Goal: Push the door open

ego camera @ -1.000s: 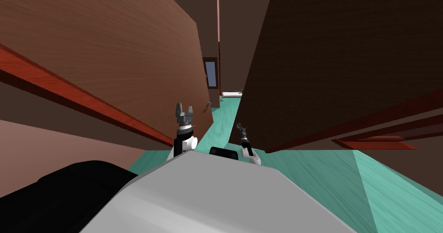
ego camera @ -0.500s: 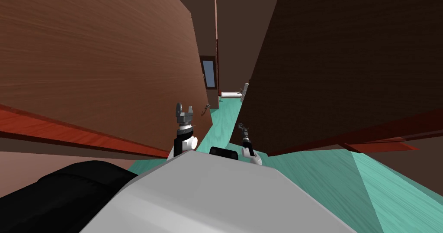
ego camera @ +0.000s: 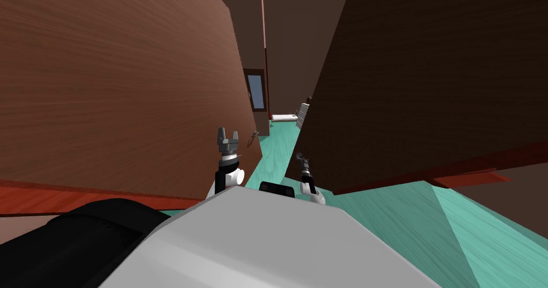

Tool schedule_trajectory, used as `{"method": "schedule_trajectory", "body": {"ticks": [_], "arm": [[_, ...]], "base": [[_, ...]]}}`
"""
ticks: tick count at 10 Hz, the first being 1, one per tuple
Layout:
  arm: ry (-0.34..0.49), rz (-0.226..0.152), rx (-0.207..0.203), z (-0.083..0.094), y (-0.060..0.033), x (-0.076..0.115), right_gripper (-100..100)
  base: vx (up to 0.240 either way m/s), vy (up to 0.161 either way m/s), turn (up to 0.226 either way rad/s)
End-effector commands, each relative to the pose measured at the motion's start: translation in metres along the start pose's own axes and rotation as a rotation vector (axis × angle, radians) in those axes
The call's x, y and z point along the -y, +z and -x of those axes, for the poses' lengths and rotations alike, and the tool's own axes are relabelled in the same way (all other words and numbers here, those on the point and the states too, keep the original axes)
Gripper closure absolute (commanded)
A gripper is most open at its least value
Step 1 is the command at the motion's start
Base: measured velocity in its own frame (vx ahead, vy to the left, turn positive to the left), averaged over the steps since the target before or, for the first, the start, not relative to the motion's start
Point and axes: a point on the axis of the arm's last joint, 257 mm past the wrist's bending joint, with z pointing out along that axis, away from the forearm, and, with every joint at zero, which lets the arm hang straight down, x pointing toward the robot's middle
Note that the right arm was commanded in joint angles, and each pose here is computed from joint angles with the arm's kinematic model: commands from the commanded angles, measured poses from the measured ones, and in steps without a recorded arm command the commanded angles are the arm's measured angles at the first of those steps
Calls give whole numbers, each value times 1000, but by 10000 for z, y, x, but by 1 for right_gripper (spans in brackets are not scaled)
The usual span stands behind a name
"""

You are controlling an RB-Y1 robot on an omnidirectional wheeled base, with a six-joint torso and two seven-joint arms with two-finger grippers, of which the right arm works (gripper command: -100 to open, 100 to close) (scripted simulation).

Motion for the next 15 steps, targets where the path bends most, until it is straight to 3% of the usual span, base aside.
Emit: {"method": "schedule_trajectory", "body": {"ticks": [1, 7, 12, 13, 15], "arm": [[-6, 16, 37, 167, 41, -63, 100], [4, 12, 136, 472, 31, -49, 100], [7, 3, 170, 584, -3, -8, 100], [-10, 12, 194, 695, 7, -49, 100], [-19, 16, 213, 753, 8, -68, 100]], "base": [[167, 86, -75], [202, 90, -88], [162, 63, -57], [145, 5, -89], [201, 5, -76]]}}
